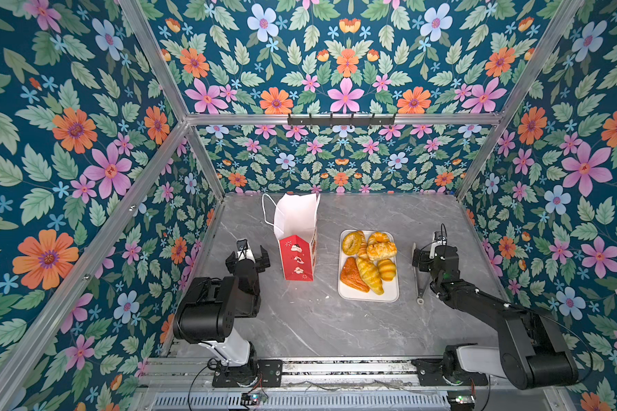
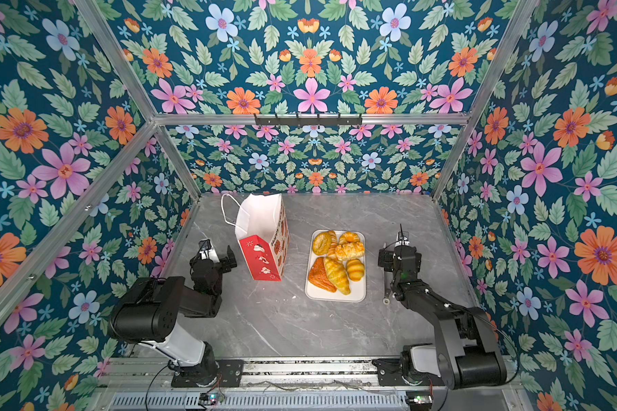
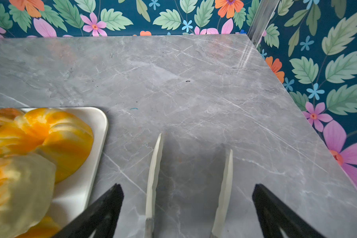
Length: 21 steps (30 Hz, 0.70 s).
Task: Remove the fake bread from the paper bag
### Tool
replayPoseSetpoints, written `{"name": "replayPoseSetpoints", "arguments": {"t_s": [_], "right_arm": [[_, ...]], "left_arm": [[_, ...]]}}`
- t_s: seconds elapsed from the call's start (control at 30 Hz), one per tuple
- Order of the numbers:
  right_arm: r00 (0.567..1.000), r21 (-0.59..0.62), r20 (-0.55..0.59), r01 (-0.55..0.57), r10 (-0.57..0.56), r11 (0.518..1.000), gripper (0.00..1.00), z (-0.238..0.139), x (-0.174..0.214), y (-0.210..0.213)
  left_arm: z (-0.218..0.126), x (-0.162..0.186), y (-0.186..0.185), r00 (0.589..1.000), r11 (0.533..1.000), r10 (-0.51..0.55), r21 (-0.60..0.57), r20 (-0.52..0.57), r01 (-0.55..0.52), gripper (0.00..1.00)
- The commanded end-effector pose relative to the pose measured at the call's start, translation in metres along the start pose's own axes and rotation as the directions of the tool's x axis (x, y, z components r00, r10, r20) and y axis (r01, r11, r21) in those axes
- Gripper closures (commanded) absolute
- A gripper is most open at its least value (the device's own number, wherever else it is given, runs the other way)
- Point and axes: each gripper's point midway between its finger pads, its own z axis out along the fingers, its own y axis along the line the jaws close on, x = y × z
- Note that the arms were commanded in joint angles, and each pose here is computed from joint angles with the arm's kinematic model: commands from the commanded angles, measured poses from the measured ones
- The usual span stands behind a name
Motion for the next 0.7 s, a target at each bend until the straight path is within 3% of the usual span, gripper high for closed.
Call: {"name": "replayPoseSetpoints", "arguments": {"t_s": [0.0,0.47,0.6,0.63,0.67], "right_arm": [[0.995,-0.001,0.101,0.015,-0.015,1.0,0.01,0.005,-0.016,0.002],[0.993,0.028,0.109,-0.047,0.043,0.999,0.01,0.008,-0.012,-0.011],[0.979,0.042,0.142,-0.151,0.144,0.988,0.01,0.002,0.001,-0.03],[0.96,0.038,0.25,-0.141,0.127,0.989,0.01,0.001,-0.011,-0.033],[0.97,0.053,0.221,-0.115,0.101,0.992,0.01,0.001,-0.008,-0.029]], "left_arm": [[-0.001,-0.01,-0.004,0.999,1.0,-0.003,0.021,0.04,0.002,0.0],[-0.001,-0.01,-0.004,0.999,1.0,-0.003,0.022,0.042,0.003,0.0],[0.0,-0.01,-0.004,0.999,1.0,-0.003,0.021,0.042,0.002,0.0],[-0.001,-0.011,-0.004,0.999,1.0,-0.002,0.021,0.043,0.001,0.0],[0.0,-0.01,-0.004,0.999,1.0,-0.002,0.021,0.04,0.001,0.0]]}}
